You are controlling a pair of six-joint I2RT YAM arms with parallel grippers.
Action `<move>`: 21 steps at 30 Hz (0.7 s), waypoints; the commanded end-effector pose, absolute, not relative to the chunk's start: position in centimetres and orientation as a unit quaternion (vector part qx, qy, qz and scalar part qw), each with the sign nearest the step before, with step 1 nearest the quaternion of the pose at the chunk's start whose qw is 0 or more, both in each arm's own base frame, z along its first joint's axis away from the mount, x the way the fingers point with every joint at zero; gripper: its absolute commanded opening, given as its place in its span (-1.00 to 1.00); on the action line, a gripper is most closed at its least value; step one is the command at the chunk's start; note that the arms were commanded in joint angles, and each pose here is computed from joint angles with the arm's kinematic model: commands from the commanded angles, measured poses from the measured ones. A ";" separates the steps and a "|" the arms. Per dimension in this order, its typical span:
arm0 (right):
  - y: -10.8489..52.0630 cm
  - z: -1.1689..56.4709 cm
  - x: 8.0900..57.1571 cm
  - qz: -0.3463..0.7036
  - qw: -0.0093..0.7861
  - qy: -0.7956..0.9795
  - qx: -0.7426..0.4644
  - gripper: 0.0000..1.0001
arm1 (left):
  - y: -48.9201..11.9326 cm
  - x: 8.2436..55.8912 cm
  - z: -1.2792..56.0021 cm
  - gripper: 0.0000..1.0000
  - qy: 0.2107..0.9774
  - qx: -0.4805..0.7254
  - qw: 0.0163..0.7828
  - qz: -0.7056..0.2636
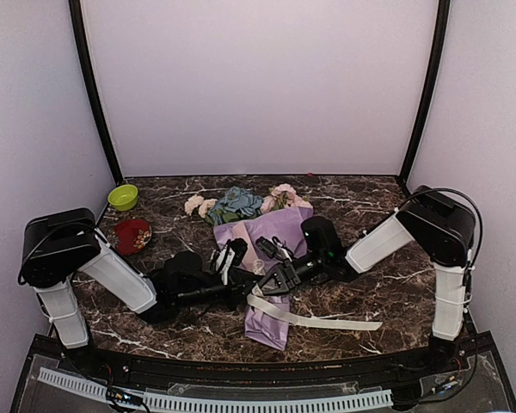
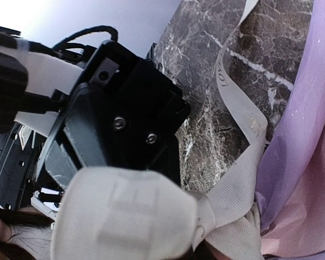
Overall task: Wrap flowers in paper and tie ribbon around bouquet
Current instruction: Cross the half-tied ribbon over the folded bouquet.
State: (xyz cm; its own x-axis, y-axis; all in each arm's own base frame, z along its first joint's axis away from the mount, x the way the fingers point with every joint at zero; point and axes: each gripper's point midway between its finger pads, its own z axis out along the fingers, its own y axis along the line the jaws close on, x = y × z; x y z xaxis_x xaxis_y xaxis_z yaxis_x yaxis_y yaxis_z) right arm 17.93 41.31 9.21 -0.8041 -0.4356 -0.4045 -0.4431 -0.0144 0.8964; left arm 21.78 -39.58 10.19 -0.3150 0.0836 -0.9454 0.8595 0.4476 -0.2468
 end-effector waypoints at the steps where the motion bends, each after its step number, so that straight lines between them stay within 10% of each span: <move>1: 42.4 9.1 16.7 0.587 0.019 0.712 -0.384 -0.48 | -40.4 21.8 10.2 -1.00 0.698 0.342 0.477 -0.410; 18: 42.1 10.1 17.5 0.606 0.020 0.716 -0.347 -0.60 | -39.9 22.3 10.0 -0.90 0.699 0.346 0.491 -0.388; 21: 41.4 9.4 17.5 0.605 0.016 0.723 -0.334 -0.60 | -39.3 22.9 9.9 -0.62 0.709 0.340 0.495 -0.369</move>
